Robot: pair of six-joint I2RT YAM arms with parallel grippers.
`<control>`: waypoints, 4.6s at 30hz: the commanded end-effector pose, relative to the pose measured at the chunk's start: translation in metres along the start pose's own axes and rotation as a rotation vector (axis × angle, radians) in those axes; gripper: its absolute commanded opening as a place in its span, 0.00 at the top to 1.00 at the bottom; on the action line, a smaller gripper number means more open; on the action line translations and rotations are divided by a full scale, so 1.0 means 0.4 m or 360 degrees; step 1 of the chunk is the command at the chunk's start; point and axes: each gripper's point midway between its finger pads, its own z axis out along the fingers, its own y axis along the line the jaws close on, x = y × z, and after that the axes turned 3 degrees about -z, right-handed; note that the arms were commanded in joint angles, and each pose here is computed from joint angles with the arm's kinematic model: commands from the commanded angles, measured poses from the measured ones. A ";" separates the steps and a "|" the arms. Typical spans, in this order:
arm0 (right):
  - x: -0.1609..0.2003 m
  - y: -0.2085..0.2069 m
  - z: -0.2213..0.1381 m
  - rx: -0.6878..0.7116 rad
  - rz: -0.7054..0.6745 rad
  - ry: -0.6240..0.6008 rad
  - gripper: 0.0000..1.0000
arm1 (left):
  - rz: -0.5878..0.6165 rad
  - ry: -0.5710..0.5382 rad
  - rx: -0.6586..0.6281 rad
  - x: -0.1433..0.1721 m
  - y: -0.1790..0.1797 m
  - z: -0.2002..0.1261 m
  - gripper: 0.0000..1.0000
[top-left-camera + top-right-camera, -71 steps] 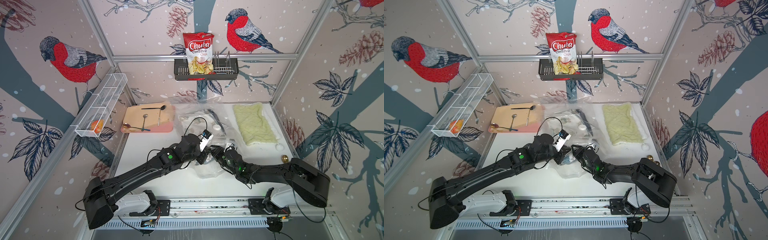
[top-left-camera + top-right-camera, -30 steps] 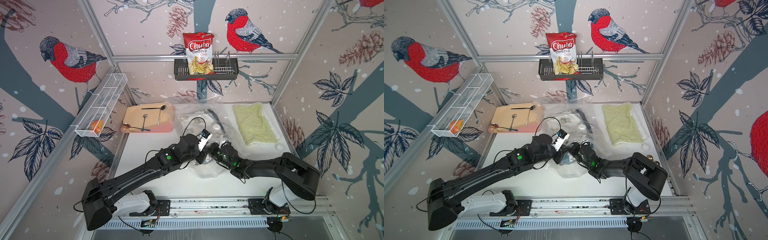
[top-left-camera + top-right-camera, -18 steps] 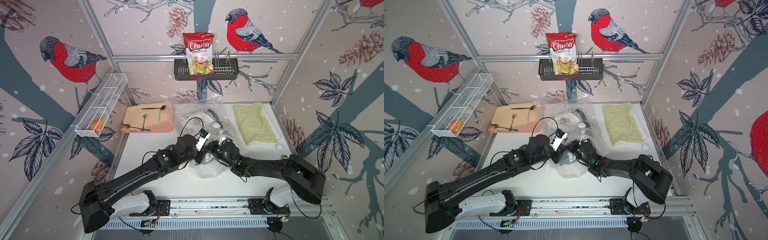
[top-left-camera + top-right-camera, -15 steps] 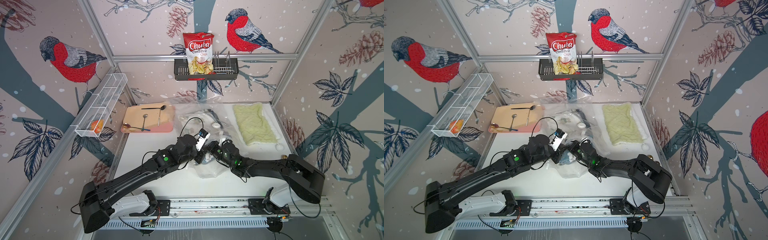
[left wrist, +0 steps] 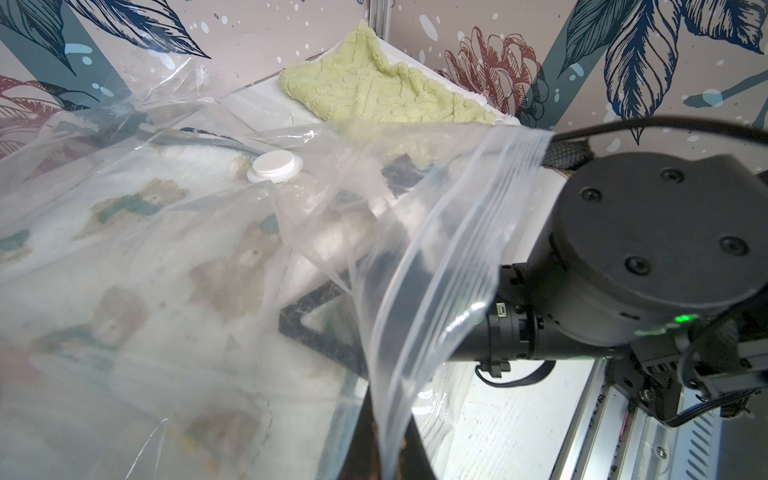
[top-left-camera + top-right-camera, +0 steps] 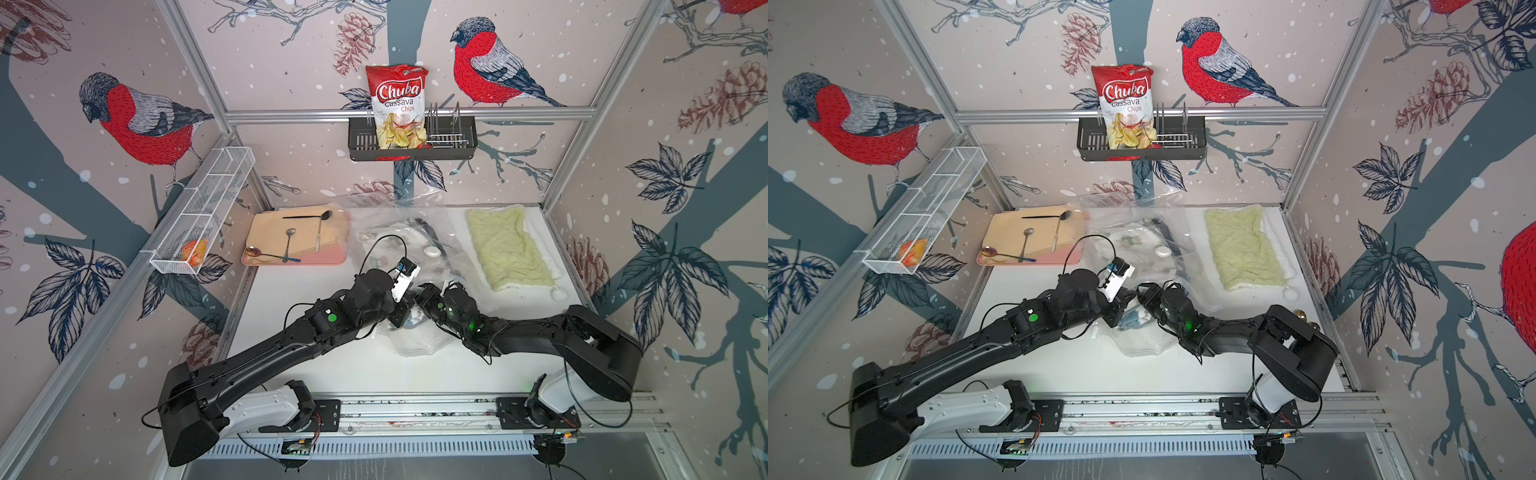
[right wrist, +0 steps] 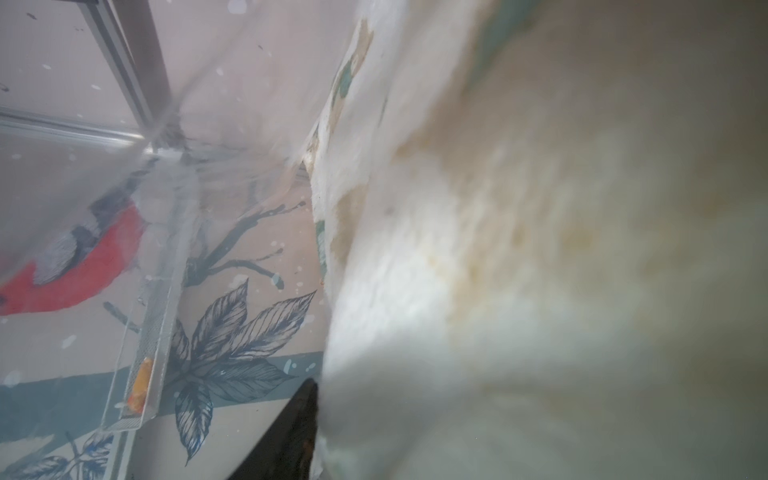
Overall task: Take the blanket out of the vacuum bag
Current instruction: Take out the blanket from the vacuum bag, then place the blanket at the corner of the board.
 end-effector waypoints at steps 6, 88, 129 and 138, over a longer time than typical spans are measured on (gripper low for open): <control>-0.015 0.011 0.046 0.0070 -0.0031 0.0016 0.41 | -0.0002 -0.0078 0.0016 -0.031 -0.006 -0.006 0.94; -0.216 0.684 -0.454 -0.0729 -0.0614 -0.0476 1.00 | -0.0102 -0.0154 -0.0312 -0.052 0.102 -0.025 1.00; -0.753 0.204 -0.573 -0.0256 -0.0533 -0.0572 1.00 | -0.0083 -0.0197 -0.0246 -0.065 0.084 -0.048 1.00; -0.919 0.185 -0.467 -0.0157 -0.0598 -0.0564 1.00 | -0.0056 -0.0185 -0.0268 -0.063 0.089 -0.039 1.00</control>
